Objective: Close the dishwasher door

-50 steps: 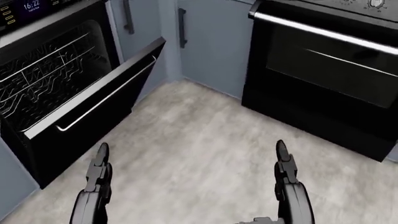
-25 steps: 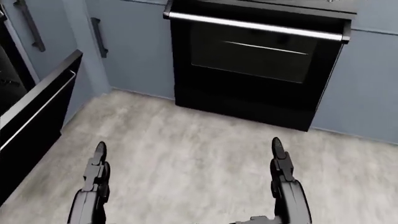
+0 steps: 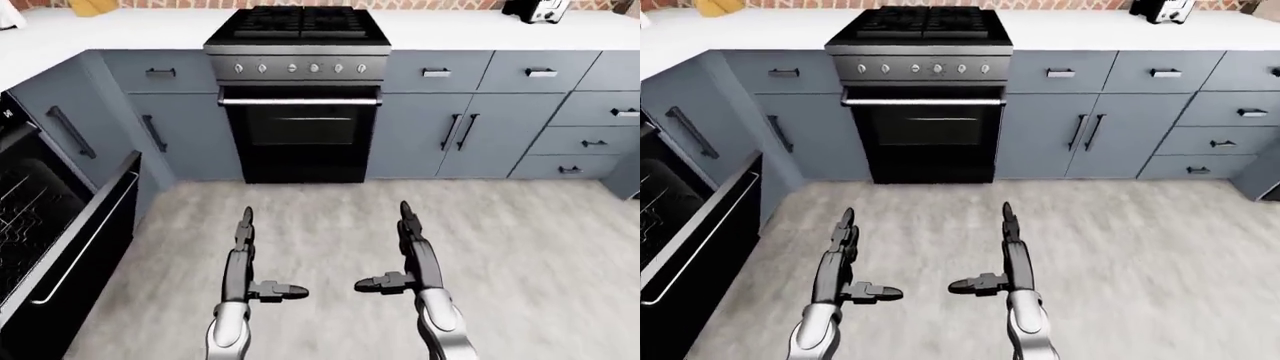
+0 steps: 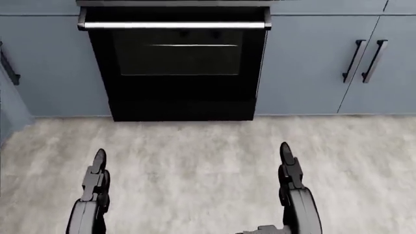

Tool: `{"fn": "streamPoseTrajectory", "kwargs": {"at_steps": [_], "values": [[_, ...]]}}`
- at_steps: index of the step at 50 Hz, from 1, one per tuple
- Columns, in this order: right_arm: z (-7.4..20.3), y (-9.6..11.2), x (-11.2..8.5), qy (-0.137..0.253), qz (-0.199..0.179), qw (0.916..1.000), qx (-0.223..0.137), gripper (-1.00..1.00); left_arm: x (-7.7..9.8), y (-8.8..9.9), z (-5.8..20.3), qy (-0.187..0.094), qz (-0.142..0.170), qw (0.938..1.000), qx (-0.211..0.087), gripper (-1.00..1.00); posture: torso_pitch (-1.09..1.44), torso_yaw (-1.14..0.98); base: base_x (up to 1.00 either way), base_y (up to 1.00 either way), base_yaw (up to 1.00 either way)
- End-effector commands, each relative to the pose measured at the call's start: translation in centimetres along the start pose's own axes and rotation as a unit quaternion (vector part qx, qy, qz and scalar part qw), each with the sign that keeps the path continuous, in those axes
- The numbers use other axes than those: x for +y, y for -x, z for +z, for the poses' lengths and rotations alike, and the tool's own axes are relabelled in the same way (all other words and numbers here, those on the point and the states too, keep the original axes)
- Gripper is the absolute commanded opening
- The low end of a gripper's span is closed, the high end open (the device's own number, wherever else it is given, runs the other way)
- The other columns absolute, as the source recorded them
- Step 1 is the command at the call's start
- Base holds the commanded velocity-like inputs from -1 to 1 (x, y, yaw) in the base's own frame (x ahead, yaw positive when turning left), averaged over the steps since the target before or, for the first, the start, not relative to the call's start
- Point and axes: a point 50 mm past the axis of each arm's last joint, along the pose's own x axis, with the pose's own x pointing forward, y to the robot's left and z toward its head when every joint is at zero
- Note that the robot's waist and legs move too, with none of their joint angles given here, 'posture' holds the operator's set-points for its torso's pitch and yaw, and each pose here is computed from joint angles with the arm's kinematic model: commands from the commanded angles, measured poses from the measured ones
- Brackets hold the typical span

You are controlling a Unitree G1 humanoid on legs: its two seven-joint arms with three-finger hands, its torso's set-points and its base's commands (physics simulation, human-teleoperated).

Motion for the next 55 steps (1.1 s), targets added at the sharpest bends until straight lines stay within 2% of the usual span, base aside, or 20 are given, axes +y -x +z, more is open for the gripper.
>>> {"fn": "streamPoseTrajectory", "kwargs": {"at_steps": [1,11,23,55], "values": [[1.39,-0.25,-0.29,0.001,-0.006,0.9994,-0.036,1.00,-0.20,-0.50,1.54,0.002,-0.003,0.9991,-0.042,1.00,0.00,0.00,-0.02,0.00,-0.52],[1.56,-0.33,-0.50,0.003,-0.015,0.9992,-0.036,1.00,-0.24,-0.42,1.62,0.002,-0.004,0.9991,-0.042,1.00,0.00,0.00,-0.02,0.00,-0.45],[1.64,-0.34,-0.31,0.010,-0.011,0.9994,-0.032,1.00,-0.30,-0.49,1.52,0.001,-0.005,0.9992,-0.041,1.00,0.00,0.00,0.00,0.01,0.00],[1.40,-0.08,-0.35,0.010,-0.009,0.9995,-0.030,1.00,-0.48,-0.20,1.54,-0.001,-0.007,0.9991,-0.041,1.00,0.00,0.00,0.00,0.29,0.00]]}}
